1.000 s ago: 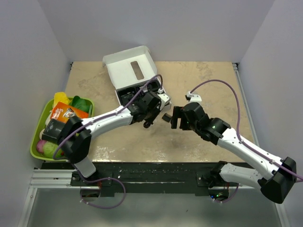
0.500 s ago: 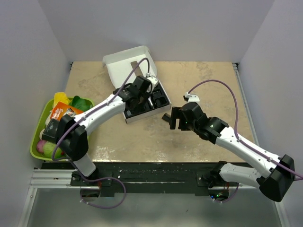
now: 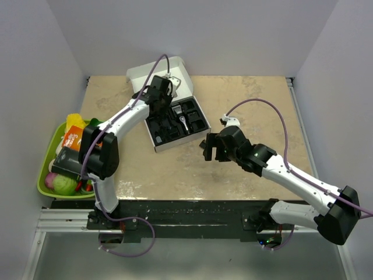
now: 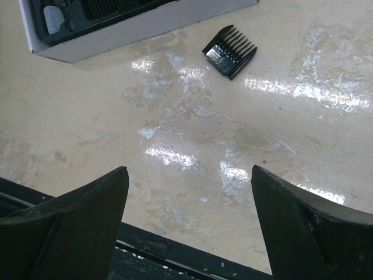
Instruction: Sort the hair-cutting tools
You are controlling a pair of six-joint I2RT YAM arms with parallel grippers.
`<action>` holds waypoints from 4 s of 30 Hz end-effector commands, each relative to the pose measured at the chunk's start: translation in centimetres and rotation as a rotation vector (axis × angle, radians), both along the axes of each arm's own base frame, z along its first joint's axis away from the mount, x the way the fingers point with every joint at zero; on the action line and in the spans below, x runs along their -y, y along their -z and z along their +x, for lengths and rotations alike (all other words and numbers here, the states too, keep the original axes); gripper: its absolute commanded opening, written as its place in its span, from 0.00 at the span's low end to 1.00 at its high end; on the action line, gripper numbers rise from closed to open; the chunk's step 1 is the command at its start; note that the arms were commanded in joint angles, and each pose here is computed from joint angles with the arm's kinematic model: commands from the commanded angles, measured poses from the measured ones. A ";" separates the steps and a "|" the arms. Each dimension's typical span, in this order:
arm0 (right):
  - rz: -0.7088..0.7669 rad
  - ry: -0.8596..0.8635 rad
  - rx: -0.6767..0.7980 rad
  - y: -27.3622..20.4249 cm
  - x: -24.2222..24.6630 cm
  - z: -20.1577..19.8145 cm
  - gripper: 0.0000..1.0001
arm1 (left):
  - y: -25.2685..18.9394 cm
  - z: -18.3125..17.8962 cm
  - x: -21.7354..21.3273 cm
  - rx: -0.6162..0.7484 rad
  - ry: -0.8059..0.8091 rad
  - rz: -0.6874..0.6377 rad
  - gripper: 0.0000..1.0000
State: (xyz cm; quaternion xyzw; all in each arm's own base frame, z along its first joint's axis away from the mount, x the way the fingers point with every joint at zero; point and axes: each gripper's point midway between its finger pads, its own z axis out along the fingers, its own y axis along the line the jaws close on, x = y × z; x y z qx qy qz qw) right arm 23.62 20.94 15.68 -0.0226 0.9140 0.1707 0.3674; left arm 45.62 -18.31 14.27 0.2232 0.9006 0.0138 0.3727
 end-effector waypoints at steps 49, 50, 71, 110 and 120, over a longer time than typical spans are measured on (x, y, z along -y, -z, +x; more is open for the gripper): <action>-0.062 -0.041 0.052 0.1 -2.9 3.4 0.98 | -1.6 0.9 -2.4 0.082 0.065 -0.133 0.45; -0.086 -0.019 0.064 0.1 -2.6 4.0 0.99 | -2.4 0.5 -2.1 0.092 0.058 -0.161 0.46; -0.308 0.135 -0.007 6.0 -0.3 9.9 0.98 | -9.4 -14.1 -5.9 0.150 -0.104 -0.390 0.99; -0.469 -0.562 -0.194 15.8 -2.3 10.2 0.57 | -7.5 -18.5 -6.3 0.112 -0.049 -0.417 0.99; -0.404 -0.557 -0.247 16.1 -2.5 8.2 0.39 | -7.3 -18.7 -6.3 0.105 -0.053 -0.414 0.99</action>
